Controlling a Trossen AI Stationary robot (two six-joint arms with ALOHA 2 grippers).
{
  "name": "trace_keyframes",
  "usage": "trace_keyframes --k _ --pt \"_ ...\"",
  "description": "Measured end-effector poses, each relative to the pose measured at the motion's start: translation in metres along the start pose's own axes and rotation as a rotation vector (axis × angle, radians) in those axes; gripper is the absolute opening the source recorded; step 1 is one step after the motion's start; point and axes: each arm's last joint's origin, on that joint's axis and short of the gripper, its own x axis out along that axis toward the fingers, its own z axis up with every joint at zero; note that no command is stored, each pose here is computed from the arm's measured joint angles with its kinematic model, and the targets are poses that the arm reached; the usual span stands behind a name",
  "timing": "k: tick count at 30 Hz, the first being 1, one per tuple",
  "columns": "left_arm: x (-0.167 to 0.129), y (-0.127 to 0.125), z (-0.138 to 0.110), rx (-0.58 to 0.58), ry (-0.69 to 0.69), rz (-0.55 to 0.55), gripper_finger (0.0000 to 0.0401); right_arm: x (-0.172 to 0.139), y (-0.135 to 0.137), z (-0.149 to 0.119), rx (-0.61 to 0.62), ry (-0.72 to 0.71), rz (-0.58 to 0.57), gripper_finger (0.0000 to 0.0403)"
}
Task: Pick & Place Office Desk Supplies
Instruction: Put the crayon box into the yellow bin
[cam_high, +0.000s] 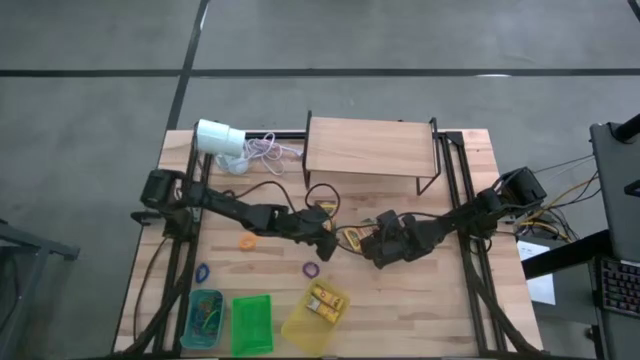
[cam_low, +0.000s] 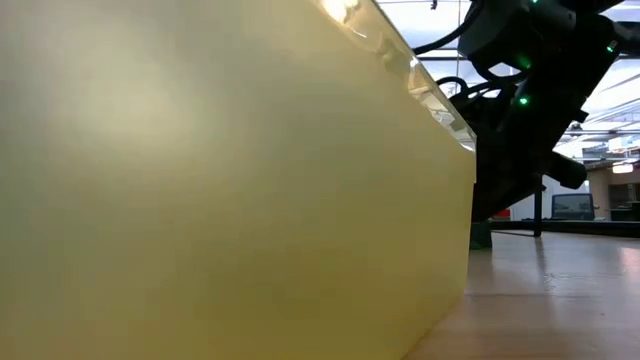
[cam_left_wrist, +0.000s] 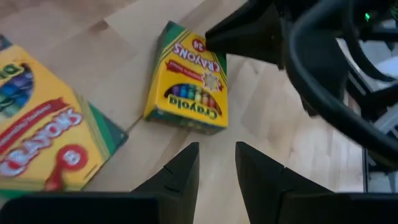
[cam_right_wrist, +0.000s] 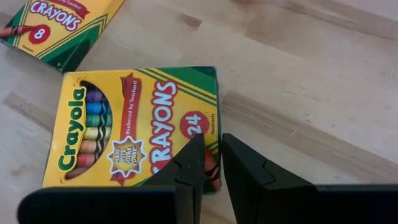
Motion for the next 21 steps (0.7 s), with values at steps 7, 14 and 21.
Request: trace_keyframes --k 7,14,21 --pt "0.014 -0.004 0.003 0.031 -0.004 -0.002 0.0109 0.000 0.000 0.000 0.008 0.000 0.001 0.0052" --pt "0.015 -0.003 0.003 0.048 -0.006 -0.001 0.0109 0.001 -0.001 -0.001 0.007 0.001 0.000 0.0052" --pt "0.023 0.002 -0.002 0.019 0.012 0.017 0.0109 0.002 -0.002 -0.002 0.007 0.002 -0.003 0.0052"
